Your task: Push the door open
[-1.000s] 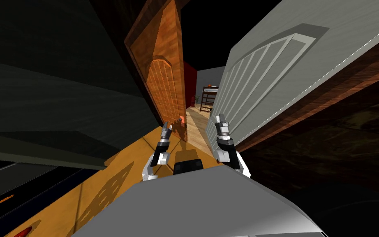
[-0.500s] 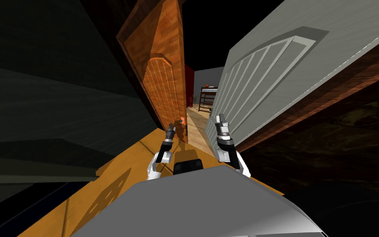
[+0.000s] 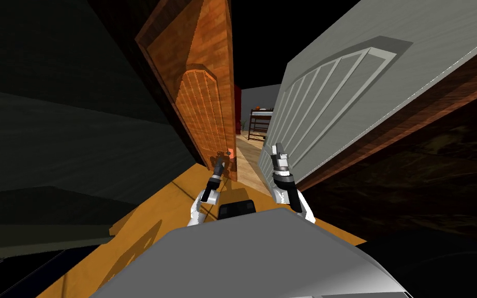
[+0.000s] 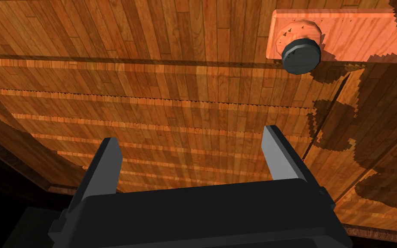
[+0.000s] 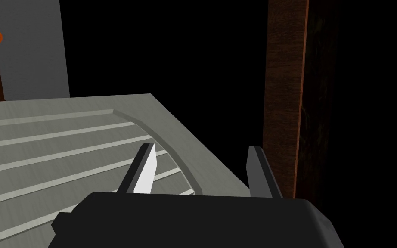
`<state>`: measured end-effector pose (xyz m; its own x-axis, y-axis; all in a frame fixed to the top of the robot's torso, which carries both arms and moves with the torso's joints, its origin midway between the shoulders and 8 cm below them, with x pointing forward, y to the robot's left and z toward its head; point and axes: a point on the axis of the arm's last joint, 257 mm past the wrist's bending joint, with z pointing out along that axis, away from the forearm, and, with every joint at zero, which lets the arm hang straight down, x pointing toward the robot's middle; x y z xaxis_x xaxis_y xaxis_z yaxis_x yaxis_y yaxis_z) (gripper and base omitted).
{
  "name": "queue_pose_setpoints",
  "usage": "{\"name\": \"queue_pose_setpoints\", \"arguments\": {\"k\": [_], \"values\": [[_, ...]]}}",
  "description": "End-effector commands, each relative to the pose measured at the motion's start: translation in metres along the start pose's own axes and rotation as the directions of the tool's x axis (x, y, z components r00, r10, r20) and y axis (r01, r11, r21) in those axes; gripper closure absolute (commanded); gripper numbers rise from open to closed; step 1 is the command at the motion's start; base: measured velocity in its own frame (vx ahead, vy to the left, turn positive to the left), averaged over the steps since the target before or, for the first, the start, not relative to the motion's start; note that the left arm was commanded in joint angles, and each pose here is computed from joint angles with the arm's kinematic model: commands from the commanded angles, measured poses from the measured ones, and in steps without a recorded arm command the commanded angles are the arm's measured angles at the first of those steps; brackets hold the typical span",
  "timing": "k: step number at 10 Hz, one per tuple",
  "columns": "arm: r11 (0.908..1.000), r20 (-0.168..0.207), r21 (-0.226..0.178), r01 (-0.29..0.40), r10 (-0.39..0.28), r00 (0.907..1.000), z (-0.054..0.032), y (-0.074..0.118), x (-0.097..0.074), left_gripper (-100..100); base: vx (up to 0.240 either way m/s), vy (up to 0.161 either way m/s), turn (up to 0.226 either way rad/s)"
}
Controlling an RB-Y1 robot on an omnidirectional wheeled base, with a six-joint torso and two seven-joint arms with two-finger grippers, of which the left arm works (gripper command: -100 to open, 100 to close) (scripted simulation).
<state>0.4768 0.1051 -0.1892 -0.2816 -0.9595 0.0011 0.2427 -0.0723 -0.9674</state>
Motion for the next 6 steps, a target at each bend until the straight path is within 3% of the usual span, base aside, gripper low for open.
{"name": "queue_pose_setpoints", "arguments": {"k": [1, 6], "values": [[0.9994, -0.016, -0.035, 0.005, -0.005, 0.9999, 0.0012, 0.015, 0.007, -100, 0.056, 0.130, -0.098], [0.9923, -0.059, -0.123, 0.009, -0.017, 0.9981, 0.0020, 0.054, 0.027, -100, 0.057, 0.104, -0.089]]}}
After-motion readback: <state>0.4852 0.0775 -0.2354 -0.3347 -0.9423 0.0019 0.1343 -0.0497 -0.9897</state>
